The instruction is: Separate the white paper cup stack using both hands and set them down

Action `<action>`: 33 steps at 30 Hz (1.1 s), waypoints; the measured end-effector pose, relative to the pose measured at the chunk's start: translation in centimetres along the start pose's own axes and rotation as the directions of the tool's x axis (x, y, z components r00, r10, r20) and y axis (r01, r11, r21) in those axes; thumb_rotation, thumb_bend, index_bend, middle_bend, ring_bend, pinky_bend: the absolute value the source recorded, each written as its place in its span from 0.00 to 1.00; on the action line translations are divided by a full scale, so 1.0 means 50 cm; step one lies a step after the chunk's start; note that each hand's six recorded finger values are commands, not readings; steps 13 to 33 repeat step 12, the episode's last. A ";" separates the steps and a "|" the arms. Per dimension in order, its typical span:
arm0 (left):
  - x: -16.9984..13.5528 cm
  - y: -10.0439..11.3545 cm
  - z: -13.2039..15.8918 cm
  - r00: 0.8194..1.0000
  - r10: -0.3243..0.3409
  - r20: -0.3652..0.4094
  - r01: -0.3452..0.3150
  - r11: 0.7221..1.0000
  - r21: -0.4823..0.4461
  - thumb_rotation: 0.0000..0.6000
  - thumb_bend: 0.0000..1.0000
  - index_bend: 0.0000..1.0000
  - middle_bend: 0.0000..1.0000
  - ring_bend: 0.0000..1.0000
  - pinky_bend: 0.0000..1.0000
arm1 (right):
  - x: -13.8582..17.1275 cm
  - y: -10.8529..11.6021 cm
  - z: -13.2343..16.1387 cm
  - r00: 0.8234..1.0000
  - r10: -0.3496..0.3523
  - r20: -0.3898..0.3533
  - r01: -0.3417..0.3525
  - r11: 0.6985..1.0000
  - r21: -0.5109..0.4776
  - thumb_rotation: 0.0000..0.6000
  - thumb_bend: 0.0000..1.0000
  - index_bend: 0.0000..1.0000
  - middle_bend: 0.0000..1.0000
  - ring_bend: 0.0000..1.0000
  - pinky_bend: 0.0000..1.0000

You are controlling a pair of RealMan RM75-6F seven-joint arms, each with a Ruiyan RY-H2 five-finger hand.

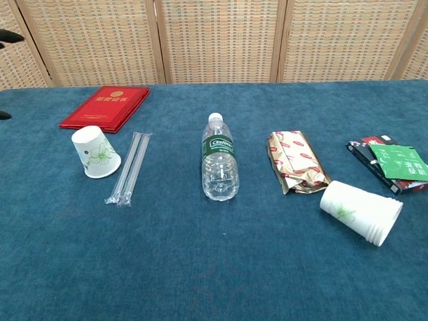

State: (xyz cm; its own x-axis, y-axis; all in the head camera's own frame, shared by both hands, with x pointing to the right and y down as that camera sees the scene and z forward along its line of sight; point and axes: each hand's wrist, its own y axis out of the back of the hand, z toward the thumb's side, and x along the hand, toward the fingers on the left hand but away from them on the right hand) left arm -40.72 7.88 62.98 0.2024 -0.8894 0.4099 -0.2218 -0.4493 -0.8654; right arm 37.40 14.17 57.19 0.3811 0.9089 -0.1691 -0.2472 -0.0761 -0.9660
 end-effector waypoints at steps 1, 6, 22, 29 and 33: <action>-0.023 0.007 -0.011 1.000 0.021 -0.023 -0.021 1.000 -0.001 1.00 0.14 0.00 0.00 0.00 0.00 | 0.018 -0.002 -0.011 0.999 0.009 0.045 -0.007 1.000 -0.026 1.00 0.00 0.00 0.00 0.00 0.00; -0.113 0.026 -0.046 0.989 0.087 -0.120 -0.086 0.996 0.017 1.00 0.14 0.00 0.00 0.00 0.00 | 0.109 -0.030 -0.050 0.964 0.094 0.248 -0.056 0.986 -0.159 1.00 0.00 0.00 0.00 0.00 0.00; -0.204 0.033 -0.049 0.976 0.111 -0.189 -0.106 0.994 0.041 1.00 0.14 0.00 0.00 0.00 0.00 | 0.163 -0.040 -0.057 0.923 0.160 0.351 -0.071 0.965 -0.253 1.00 0.00 0.00 0.00 0.00 0.00; -0.204 0.033 -0.049 0.976 0.111 -0.189 -0.106 0.994 0.041 1.00 0.14 0.00 0.00 0.00 0.00 | 0.163 -0.040 -0.057 0.923 0.160 0.351 -0.071 0.965 -0.253 1.00 0.00 0.00 0.00 0.00 0.00; -0.204 0.033 -0.049 0.976 0.111 -0.189 -0.106 0.994 0.041 1.00 0.14 0.00 0.00 0.00 0.00 | 0.163 -0.040 -0.057 0.923 0.160 0.351 -0.071 0.965 -0.253 1.00 0.00 0.00 0.00 0.00 0.00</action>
